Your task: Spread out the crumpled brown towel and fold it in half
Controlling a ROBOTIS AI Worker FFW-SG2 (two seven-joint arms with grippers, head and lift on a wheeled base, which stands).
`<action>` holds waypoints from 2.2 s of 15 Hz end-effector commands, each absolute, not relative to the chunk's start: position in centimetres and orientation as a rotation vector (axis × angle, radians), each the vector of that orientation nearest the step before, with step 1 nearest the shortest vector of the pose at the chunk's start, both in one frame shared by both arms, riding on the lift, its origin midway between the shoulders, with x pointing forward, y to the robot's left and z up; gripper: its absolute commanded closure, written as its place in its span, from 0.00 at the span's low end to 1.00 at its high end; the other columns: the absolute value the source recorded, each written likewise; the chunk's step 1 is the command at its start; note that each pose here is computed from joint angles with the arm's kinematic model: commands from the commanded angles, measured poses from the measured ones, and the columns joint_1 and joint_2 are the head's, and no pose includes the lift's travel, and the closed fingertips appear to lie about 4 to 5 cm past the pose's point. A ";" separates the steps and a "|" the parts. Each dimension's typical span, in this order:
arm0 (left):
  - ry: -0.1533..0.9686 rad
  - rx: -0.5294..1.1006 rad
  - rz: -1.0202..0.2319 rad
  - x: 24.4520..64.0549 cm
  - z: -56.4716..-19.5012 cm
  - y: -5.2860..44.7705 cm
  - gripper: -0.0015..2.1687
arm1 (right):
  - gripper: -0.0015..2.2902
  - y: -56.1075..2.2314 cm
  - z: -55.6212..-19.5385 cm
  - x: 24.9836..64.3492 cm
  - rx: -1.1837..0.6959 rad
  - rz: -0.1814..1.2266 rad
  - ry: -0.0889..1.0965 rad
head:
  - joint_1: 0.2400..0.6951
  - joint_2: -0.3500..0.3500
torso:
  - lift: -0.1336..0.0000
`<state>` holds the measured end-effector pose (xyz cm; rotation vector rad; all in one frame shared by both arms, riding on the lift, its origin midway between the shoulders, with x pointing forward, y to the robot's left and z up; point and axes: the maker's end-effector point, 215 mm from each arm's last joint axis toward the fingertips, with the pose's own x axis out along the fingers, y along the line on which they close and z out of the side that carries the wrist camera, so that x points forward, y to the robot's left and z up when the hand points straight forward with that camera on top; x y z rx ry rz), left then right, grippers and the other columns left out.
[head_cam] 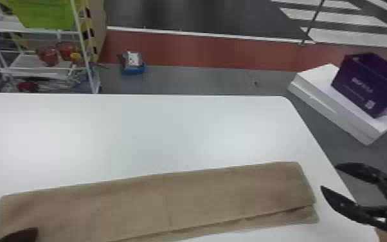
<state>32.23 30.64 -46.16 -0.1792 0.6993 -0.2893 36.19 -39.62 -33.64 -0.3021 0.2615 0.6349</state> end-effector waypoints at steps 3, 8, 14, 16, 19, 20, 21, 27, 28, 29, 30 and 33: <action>0.705 -0.172 -0.266 33.4 -47.0 31.3 0.87 | 0.15 -39.7 -33.3 36.5 -0.304 0.633 0.252 | 1.00 0.29 | 0.08; 0.684 -0.175 -0.275 34.8 -46.3 31.0 0.85 | 0.15 -39.4 -32.8 36.7 -0.310 0.638 0.242 | 1.00 0.31 | 0.08; 0.622 -0.250 -0.304 33.3 -42.2 31.1 0.70 | 0.15 -43.2 -36.3 37.1 -0.185 0.612 0.369 | 1.00 0.27 | 0.08; 0.644 -0.247 -0.249 33.6 -42.6 33.0 0.61 | 0.18 -44.5 -37.8 37.8 -0.101 0.619 0.374 | 1.00 0.24 | 0.08; 0.622 -0.243 -0.172 34.9 -43.3 36.8 0.22 | 0.18 -45.4 -40.0 38.5 -0.085 0.617 0.392 | 1.00 0.25 | 0.08; 0.618 -0.242 -0.153 35.2 -43.6 37.8 0.20 | 0.18 -45.6 -40.5 38.6 -0.086 0.618 0.398 | 1.00 0.27 | 0.08; 0.613 -0.236 -0.142 35.4 -44.0 38.4 0.17 | 0.18 -45.8 -40.7 38.6 -0.090 0.616 0.399 | 1.00 0.29 | 0.08; 0.621 -0.241 -0.159 35.5 -44.2 39.2 0.10 | 0.18 -46.1 -41.1 38.6 -0.091 0.605 0.408 | 1.00 0.36 | 0.08; 0.637 -0.265 -0.166 35.4 -44.5 38.8 0.12 | 0.18 -46.2 -41.1 38.6 -0.093 0.606 0.408 | 1.00 0.36 | 0.08; 0.636 -0.272 -0.181 35.5 -44.3 38.6 0.14 | 0.18 -46.3 -41.0 38.6 -0.093 0.604 0.407 | 1.00 0.35 | 0.08; 0.644 -0.287 -0.187 35.5 -44.5 38.3 0.14 | 0.18 -46.3 -40.9 38.6 -0.094 0.604 0.407 | 1.00 0.34 | 0.08; 0.685 -0.344 -0.202 35.2 -45.2 37.8 0.24 | 0.18 -46.5 -40.8 38.6 -0.098 0.603 0.402 | 1.00 0.32 | 0.08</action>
